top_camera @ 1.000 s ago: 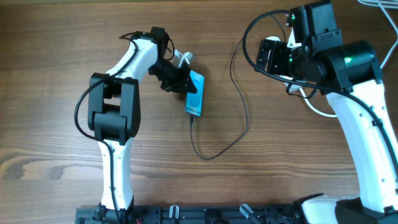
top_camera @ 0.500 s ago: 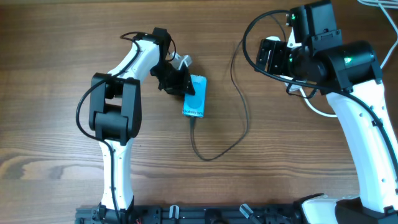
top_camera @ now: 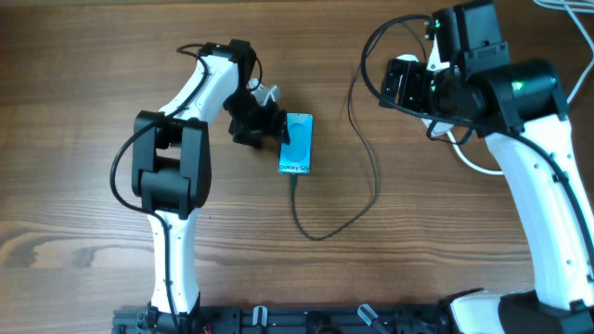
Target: Plug charger to phone and switch on socket
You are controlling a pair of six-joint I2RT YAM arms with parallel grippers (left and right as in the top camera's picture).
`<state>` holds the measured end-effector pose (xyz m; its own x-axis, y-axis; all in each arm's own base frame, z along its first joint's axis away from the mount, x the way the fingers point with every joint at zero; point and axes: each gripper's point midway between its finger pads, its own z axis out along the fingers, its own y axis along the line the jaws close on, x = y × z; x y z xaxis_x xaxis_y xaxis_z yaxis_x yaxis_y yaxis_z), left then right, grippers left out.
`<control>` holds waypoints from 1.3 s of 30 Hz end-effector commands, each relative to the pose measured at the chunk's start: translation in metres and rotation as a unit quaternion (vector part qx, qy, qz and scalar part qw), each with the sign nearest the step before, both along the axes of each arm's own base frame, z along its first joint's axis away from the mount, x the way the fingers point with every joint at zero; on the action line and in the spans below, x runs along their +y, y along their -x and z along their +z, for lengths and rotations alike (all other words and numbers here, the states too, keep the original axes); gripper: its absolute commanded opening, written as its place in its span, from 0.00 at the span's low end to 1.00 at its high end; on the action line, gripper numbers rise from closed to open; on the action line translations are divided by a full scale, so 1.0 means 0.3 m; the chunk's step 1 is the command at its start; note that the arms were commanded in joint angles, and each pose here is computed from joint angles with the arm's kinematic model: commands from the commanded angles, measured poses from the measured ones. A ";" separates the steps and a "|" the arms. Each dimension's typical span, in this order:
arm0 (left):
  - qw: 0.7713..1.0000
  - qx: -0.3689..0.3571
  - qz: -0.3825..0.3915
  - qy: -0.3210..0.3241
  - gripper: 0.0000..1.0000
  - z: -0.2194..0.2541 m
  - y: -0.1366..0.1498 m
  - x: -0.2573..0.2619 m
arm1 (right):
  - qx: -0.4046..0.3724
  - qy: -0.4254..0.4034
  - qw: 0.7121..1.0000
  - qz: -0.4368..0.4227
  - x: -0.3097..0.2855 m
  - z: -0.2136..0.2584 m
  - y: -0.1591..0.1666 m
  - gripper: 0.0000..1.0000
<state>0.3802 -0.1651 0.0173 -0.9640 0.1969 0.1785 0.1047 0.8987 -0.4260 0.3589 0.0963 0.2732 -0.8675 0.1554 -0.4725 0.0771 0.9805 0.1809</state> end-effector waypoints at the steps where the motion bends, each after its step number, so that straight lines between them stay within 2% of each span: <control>1: 0.984 -0.142 0.073 -0.072 1.00 0.293 -0.149 0.082 | 0.054 -0.003 0.999 -0.001 -0.087 -0.126 -0.066 1.00; 5: 0.936 -0.257 0.199 -0.133 1.00 0.549 -0.219 0.196 | 0.057 0.001 0.997 -0.043 -0.257 -0.217 -0.182 1.00; 7: 0.925 -0.289 0.208 -0.131 1.00 0.626 -0.222 0.209 | 0.028 0.011 0.997 -0.076 -0.362 -0.241 -0.270 1.00; 9: 0.922 -0.301 0.210 -0.125 1.00 0.664 -0.216 0.210 | -0.009 0.030 0.993 -0.115 -0.479 -0.269 -0.369 1.00; 11: 0.922 -0.301 0.210 -0.125 1.00 0.663 -0.216 0.211 | -0.014 0.042 0.990 -0.136 -0.544 -0.323 -0.419 1.00; 16: 0.922 -0.300 0.210 -0.126 1.00 0.660 -0.217 0.210 | -0.005 0.090 0.981 -0.173 -0.657 -0.487 -0.503 1.00; 20: 0.922 -0.300 0.210 -0.126 1.00 0.660 -0.217 0.210 | -0.004 0.092 0.981 -0.169 -0.663 -0.588 -0.557 1.00; 25: 0.922 -0.300 0.210 -0.126 1.00 0.660 -0.217 0.210 | 0.034 0.094 0.991 -0.092 -0.622 -0.690 -0.539 1.00; 31: 0.922 -0.300 0.210 -0.126 1.00 0.660 -0.217 0.210 | 0.085 0.076 0.992 -0.050 -0.580 -0.779 -0.483 1.00; 39: 0.922 -0.300 0.210 -0.126 1.00 0.660 -0.217 0.210 | 0.117 0.047 0.990 -0.063 -0.555 -0.860 -0.458 1.00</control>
